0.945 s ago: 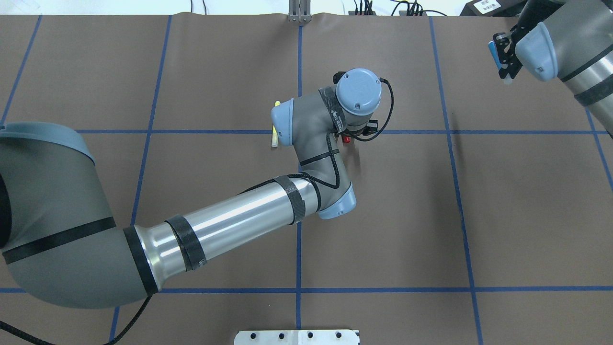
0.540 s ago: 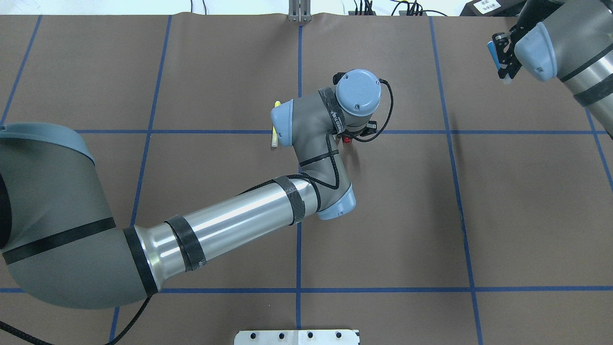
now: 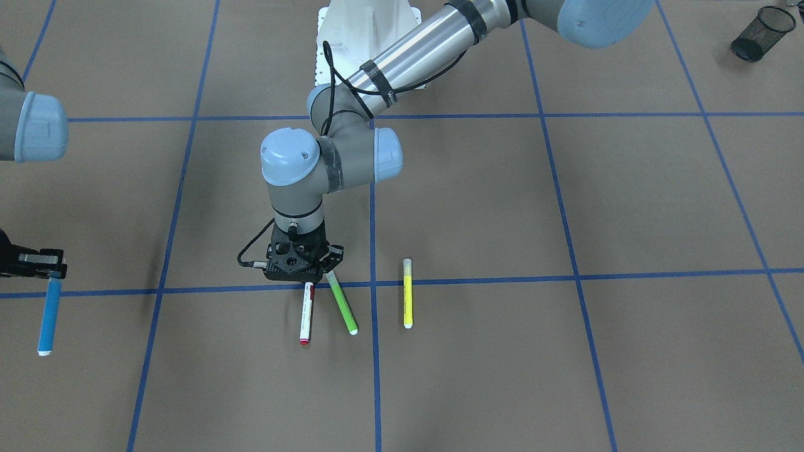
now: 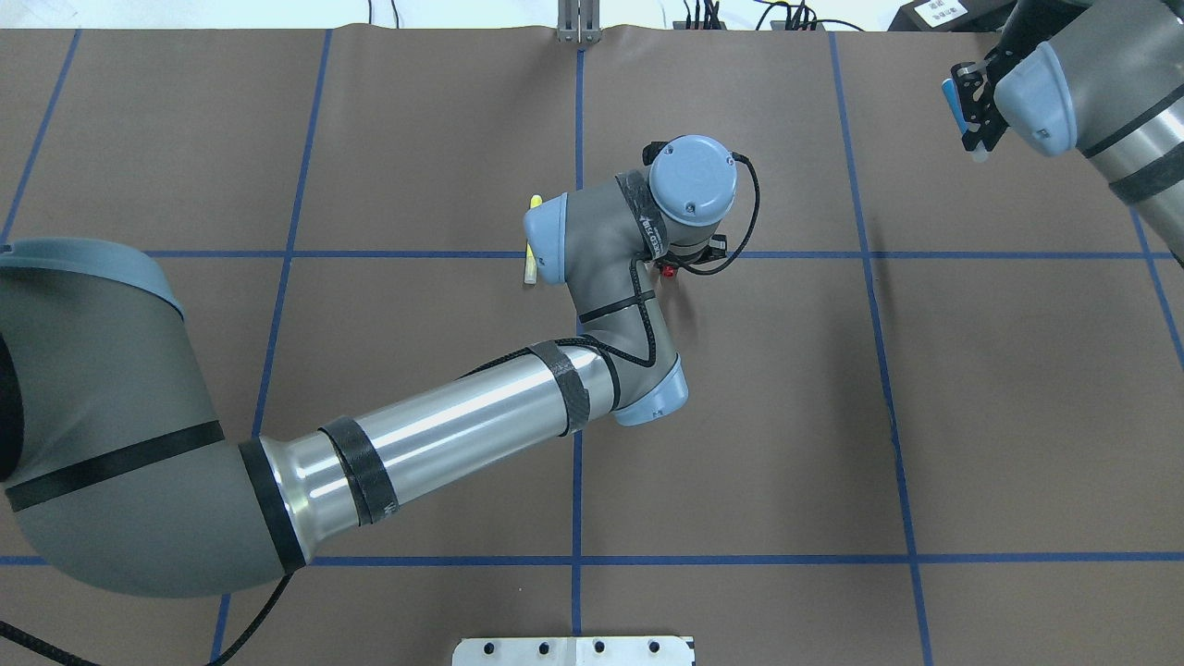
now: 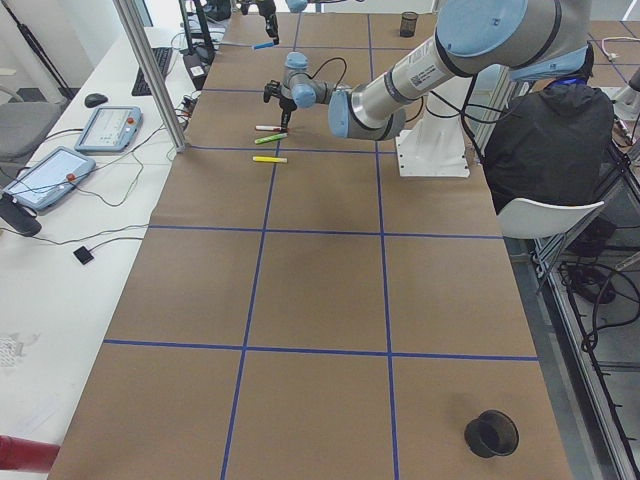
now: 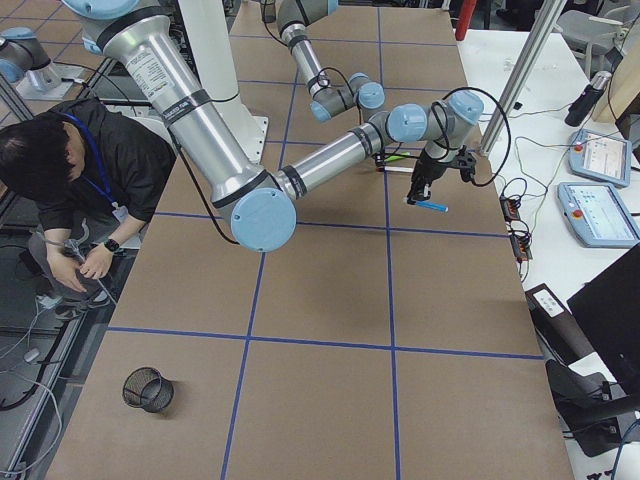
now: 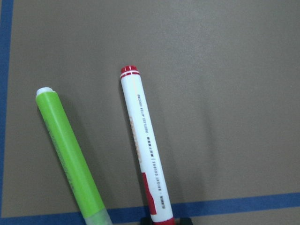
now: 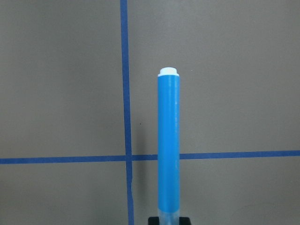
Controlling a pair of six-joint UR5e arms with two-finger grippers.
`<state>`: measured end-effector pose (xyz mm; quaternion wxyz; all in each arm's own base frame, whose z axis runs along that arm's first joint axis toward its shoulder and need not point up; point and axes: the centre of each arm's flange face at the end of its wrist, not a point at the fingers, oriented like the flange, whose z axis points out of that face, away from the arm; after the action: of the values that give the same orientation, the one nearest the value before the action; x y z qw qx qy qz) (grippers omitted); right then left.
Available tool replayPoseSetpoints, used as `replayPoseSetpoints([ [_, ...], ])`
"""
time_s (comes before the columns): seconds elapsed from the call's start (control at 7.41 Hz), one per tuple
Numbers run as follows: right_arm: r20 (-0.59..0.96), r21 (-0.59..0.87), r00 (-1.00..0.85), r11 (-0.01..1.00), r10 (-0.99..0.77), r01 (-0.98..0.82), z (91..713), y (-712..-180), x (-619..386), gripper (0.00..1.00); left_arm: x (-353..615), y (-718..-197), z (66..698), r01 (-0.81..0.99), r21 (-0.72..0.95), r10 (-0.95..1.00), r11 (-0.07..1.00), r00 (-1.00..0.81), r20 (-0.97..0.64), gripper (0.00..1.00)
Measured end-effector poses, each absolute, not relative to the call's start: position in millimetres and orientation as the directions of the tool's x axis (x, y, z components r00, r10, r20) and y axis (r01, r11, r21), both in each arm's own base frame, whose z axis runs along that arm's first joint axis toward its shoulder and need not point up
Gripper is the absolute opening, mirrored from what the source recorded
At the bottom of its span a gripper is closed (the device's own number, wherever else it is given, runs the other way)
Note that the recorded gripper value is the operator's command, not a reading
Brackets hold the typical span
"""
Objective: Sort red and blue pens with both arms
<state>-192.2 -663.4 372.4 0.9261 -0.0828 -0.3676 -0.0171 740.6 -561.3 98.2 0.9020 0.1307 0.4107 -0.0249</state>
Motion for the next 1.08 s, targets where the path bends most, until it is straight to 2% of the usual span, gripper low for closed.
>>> replayPoseSetpoints([
  [0.68, 0.685, -0.134, 0.728, 0.987, 0.026, 0.092, 371, -663, -190, 0.0, 689, -569, 52, 0.162, 0.151, 0.03, 0.975, 0.577, -0.816, 0.0],
  [1.08, 0.694, -0.104, 0.72, 0.991, 0.009, 0.088, 366, -646, -180, 0.0, 582, -592, 125, 0.136, 0.037, -0.044, 0.99, 0.551, -0.833, 0.0],
])
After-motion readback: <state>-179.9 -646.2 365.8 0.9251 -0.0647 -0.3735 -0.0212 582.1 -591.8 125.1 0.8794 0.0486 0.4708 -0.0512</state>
